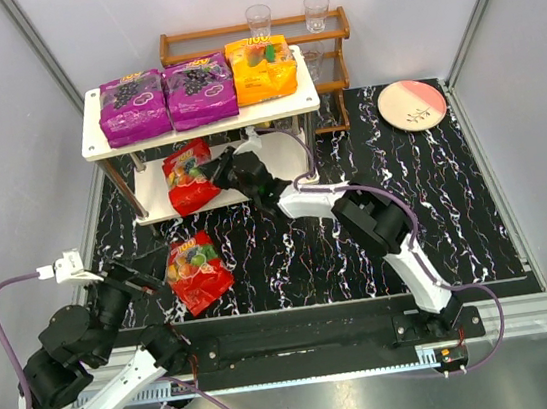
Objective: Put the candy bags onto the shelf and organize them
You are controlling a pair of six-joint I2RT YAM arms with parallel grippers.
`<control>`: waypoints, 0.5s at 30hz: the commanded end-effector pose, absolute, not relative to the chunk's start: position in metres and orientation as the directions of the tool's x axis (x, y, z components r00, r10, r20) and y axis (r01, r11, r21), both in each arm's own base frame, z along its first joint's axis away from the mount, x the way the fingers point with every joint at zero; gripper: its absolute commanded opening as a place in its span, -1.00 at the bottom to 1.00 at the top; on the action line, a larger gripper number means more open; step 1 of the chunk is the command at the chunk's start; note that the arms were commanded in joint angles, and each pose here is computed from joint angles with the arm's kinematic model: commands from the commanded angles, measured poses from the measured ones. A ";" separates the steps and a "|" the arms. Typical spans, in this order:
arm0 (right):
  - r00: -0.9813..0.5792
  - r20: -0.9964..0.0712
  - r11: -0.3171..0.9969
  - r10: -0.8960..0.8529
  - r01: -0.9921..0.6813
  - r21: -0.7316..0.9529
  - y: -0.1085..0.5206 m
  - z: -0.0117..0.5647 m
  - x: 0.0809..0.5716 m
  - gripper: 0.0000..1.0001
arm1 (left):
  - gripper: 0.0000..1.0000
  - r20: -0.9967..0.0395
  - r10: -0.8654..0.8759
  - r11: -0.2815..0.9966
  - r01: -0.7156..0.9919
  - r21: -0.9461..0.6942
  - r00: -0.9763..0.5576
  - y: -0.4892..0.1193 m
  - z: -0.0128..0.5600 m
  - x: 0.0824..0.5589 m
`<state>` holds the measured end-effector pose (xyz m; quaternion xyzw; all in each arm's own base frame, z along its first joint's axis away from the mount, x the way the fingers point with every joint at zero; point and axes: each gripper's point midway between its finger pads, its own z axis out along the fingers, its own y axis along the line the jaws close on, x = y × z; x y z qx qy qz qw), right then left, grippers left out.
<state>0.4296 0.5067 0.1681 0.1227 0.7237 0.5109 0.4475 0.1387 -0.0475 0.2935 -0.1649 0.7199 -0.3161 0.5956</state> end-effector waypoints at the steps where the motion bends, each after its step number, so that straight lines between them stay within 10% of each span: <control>1: -0.519 -0.468 0.410 0.715 -0.231 0.883 0.509 0.203 0.457 -1.00 | 0.98 -0.748 -0.643 0.735 0.140 -0.663 -0.165 -0.032 0.313 0.137; 15: -0.570 -0.441 0.452 0.694 -0.133 0.882 0.536 0.161 0.465 -1.00 | 0.98 -0.754 -0.638 0.742 0.137 -0.656 -0.154 -0.030 0.315 0.137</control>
